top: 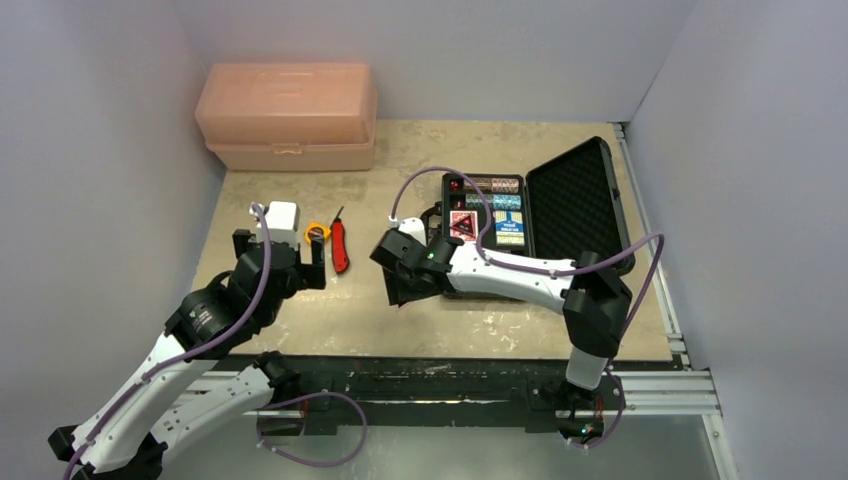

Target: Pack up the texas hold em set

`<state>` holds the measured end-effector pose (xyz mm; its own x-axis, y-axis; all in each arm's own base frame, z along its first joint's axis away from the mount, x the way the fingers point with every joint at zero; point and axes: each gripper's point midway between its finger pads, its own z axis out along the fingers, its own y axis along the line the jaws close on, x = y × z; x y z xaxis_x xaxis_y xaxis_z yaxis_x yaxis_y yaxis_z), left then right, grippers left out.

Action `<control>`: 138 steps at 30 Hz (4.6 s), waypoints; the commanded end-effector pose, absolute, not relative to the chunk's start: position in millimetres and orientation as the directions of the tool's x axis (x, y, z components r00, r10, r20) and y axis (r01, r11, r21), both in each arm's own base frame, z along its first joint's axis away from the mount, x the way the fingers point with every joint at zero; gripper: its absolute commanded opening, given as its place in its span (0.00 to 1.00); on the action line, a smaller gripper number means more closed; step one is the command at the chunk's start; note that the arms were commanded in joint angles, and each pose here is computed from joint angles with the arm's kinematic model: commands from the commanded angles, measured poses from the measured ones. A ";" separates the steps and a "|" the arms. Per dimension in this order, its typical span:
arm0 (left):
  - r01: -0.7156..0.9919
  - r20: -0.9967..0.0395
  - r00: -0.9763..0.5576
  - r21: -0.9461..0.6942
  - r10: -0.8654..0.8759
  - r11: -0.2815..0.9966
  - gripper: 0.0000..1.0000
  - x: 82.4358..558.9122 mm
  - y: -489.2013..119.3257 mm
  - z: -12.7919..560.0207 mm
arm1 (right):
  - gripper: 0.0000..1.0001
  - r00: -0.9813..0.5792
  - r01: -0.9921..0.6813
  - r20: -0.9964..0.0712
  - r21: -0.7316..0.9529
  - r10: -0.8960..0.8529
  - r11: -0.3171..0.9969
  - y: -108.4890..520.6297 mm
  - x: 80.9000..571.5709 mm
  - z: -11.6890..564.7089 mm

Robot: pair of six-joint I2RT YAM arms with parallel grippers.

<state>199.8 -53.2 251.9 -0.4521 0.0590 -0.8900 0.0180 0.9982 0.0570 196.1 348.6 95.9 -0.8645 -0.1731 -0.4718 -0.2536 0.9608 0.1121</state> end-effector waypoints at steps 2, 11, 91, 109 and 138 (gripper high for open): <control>0.005 -0.908 -0.415 0.059 0.056 0.998 0.97 203.9 -50.5 259.3 | 0.43 -0.808 -0.312 -0.547 0.078 -0.221 0.947 340.4 213.7 135.0; -0.003 -0.908 -0.414 0.075 0.067 0.997 0.97 205.5 -49.1 259.0 | 0.43 -0.731 -0.362 -0.628 0.025 -0.267 0.932 318.0 239.8 169.8; 0.091 -0.920 -0.348 0.157 0.179 0.983 0.95 233.2 -69.8 250.7 | 0.43 -0.731 -0.159 -0.671 -0.007 -0.122 0.987 143.2 370.7 151.1; 0.117 -0.915 -0.356 0.157 0.189 0.981 0.94 234.3 -75.5 247.7 | 0.45 -0.788 -0.097 -0.611 -0.007 -0.081 0.995 115.2 373.1 103.4; 0.144 -0.921 -0.345 0.141 0.183 0.979 0.93 231.4 -78.5 250.4 | 0.99 -0.714 -0.026 -0.700 0.047 0.014 0.999 114.3 387.6 174.7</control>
